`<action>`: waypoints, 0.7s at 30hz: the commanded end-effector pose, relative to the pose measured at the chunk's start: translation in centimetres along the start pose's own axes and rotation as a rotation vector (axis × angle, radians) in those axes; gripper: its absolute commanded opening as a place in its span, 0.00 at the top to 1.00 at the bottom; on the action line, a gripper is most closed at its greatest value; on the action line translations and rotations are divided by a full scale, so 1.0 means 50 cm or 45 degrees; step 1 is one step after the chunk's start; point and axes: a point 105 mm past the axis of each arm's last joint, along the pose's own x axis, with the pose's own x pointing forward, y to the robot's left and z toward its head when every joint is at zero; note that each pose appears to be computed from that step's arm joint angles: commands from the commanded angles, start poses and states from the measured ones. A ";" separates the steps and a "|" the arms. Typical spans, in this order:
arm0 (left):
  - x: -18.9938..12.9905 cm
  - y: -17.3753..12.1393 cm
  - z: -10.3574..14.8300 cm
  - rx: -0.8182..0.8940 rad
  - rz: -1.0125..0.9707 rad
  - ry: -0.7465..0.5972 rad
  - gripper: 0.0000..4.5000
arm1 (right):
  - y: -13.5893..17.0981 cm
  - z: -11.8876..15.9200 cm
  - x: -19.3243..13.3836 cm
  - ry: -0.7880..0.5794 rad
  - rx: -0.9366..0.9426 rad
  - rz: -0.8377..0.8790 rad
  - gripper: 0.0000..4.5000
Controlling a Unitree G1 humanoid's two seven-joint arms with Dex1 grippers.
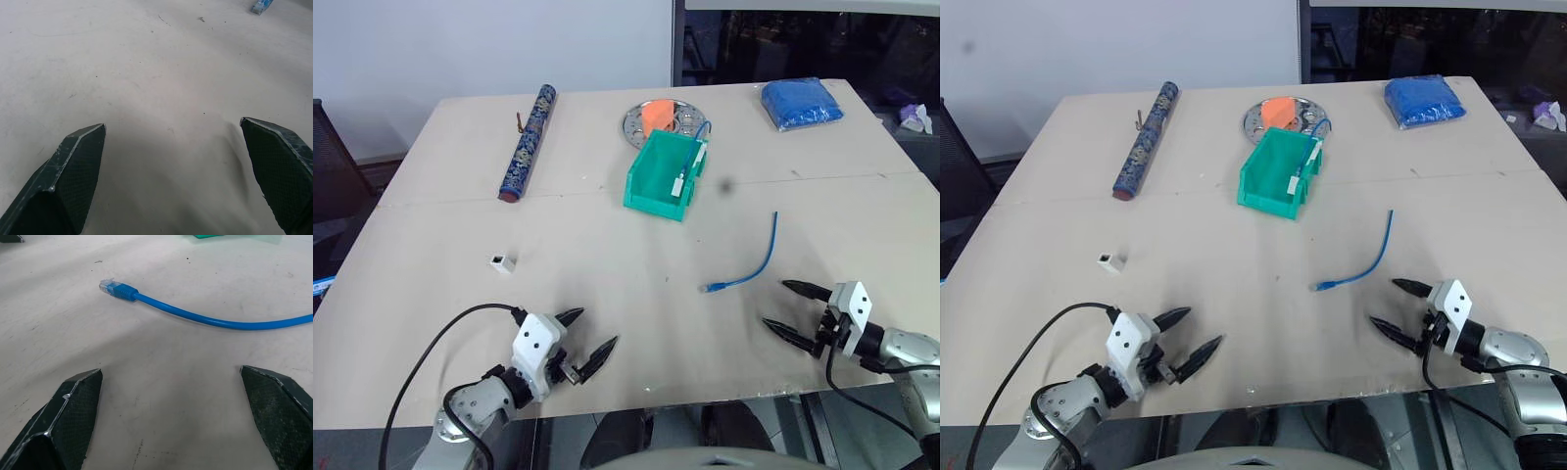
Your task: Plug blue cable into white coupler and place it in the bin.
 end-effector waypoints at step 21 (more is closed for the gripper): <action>0.004 -0.016 0.151 0.387 -0.696 -0.019 0.00 | 0.006 0.088 0.168 0.160 -0.320 0.583 0.29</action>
